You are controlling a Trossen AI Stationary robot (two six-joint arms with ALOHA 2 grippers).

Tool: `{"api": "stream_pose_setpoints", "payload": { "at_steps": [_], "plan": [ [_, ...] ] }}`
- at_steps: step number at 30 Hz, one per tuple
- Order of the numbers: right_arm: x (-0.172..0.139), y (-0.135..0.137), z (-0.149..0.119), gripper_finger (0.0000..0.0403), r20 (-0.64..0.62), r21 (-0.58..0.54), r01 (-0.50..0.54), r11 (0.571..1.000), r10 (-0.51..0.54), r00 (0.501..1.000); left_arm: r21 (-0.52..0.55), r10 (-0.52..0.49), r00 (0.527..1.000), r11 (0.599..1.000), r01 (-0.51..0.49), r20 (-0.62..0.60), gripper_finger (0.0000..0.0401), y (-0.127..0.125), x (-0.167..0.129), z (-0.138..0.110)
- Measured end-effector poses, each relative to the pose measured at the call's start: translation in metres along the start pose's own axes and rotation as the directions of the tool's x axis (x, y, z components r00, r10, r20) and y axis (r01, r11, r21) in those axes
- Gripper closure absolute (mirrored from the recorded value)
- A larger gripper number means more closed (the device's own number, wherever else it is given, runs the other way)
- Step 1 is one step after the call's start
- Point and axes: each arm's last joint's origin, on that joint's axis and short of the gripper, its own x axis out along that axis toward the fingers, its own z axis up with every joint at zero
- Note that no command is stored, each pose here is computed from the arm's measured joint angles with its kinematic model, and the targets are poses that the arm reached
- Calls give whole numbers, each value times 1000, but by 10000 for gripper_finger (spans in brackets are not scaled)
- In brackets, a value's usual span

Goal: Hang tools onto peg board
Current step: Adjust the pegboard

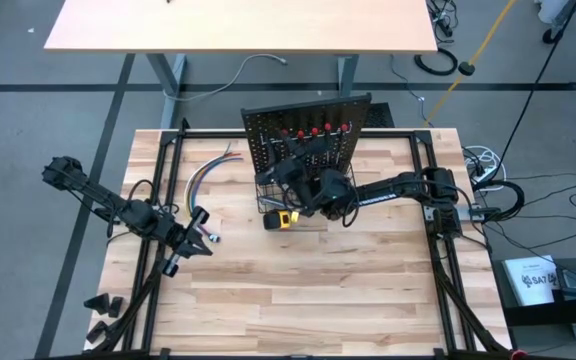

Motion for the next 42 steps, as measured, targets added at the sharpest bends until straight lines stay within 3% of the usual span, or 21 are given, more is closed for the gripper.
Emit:
{"api": "stream_pose_setpoints", "payload": {
  "at_steps": [10, 19, 25, 33, 37, 39, 42],
  "plan": [
    [-18, 2, 15, 256, 53, -128, 2, 992, 5, 999, -1, 0, 1000, 1000, 0, 0, 401, 0, 0, 0],
    [-41, 0, 35, 256, 119, -136, 44, 990, -27, 993, -1, 0, 1000, 1000, 0, 0, 401, 0, 0, 0],
    [-63, 13, 42, 259, 44, -12, -43, 999, 43, 998, -2, 1, 1000, 1000, -1, 8, 401, 0, 0, 1],
    [-97, 49, 35, 273, -83, -15, -307, 951, 305, 949, -3, 31, 999, 1000, -31, 10, 401, 1, 0, 1],
    [-109, 57, 31, 278, -114, 72, -483, 872, 489, 865, -4, 37, 999, 999, -37, 10, 401, 1, 0, 1],
    [-114, 58, 30, 282, -110, 157, -605, 781, 622, 775, -8, 45, 999, 999, -45, 10, 401, 1, 0, 1],
    [-118, 53, 32, 288, -94, 281, -743, 607, 788, 608, -29, 65, 998, 997, -65, 10, 401, 2, 0, 1]
  ]
}}
